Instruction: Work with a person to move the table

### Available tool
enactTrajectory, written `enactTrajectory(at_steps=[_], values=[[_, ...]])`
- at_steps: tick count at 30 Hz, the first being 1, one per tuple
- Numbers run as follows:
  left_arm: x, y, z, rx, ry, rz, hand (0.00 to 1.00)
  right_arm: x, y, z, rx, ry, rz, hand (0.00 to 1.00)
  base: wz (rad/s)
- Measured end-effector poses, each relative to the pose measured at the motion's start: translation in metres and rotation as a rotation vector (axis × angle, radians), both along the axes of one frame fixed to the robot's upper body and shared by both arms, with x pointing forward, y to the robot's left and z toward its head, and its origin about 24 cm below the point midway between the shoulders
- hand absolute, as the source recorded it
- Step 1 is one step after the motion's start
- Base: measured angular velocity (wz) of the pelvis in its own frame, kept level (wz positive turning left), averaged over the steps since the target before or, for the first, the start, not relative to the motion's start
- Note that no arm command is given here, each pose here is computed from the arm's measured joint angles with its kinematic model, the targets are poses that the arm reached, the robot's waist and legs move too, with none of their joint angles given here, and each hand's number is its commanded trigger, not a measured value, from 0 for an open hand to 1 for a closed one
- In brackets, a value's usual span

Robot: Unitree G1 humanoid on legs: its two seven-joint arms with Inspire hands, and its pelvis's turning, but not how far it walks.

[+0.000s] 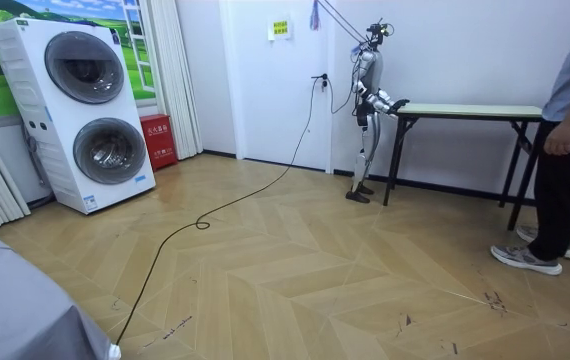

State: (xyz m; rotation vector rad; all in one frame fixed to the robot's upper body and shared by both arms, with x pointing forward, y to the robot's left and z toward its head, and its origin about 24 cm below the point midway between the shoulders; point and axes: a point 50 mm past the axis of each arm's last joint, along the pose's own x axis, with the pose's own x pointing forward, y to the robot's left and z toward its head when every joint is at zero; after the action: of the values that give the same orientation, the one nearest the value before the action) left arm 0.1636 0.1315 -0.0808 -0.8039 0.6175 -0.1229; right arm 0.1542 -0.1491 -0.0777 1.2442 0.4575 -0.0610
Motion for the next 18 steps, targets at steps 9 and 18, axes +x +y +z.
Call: enactTrajectory(at_steps=[9,18], values=[[-0.001,0.0003,-0.0006,0.048,-0.025,-0.057,0.0,-0.0014,-0.0002,-0.0011,-0.022,-0.011,0.032,0.0,0.0],[-0.0015,0.0003,-0.001,0.089,-0.034,-0.089,0.0,-0.0035,-0.0051,-0.0032,-0.124,-0.013,0.112,0.0,0.0]])
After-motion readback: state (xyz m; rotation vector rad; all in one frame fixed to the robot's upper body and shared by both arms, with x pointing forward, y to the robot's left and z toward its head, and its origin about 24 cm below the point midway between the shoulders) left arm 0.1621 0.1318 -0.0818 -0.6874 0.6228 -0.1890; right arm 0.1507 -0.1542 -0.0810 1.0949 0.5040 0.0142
